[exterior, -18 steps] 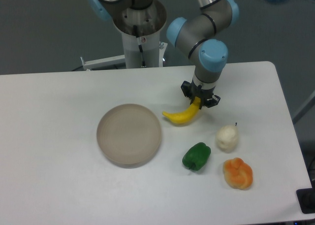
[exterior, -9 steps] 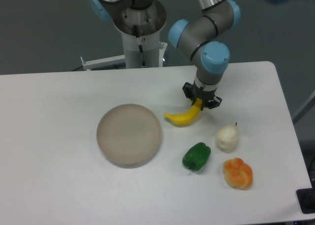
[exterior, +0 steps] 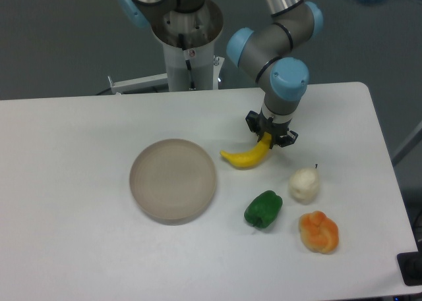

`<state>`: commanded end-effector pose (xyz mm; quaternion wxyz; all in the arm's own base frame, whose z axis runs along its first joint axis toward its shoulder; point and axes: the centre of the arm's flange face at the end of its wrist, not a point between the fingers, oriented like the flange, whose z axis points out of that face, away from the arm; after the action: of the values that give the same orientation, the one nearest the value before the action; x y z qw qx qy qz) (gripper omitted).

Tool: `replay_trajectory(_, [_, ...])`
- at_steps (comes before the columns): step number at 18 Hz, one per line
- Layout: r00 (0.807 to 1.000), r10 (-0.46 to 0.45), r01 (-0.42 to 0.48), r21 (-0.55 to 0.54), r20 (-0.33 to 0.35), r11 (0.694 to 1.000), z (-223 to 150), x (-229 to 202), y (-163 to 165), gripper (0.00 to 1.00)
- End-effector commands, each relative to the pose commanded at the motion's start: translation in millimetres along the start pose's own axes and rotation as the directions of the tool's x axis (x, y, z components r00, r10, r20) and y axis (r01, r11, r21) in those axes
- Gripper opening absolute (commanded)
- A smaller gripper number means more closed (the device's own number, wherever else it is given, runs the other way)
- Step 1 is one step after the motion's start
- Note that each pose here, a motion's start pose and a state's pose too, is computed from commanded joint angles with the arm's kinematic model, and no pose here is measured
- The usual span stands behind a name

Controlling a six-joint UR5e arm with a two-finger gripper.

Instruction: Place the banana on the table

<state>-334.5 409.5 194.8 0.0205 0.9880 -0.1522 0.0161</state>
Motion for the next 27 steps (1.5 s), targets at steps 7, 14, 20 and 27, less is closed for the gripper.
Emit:
replay_trajectory(7, [1.000,0.000,0.000,-0.001,-0.004,1.000,2.2,-2.2,0.0,0.34])
replay_trajectory(14, [1.000,0.000,0.000,-0.032,0.005,0.999,3.8,-4.2,2.7,0.37])
replay_trajectory(20, [1.000,-0.003,0.003,-0.029,0.013,1.000,0.2,-8.6,3.8,0.60])
replay_trajectory(27, [0.993,-0.009,0.008,0.005,0.114,1.000,-45.6,-43.1,-6.7,1.00])
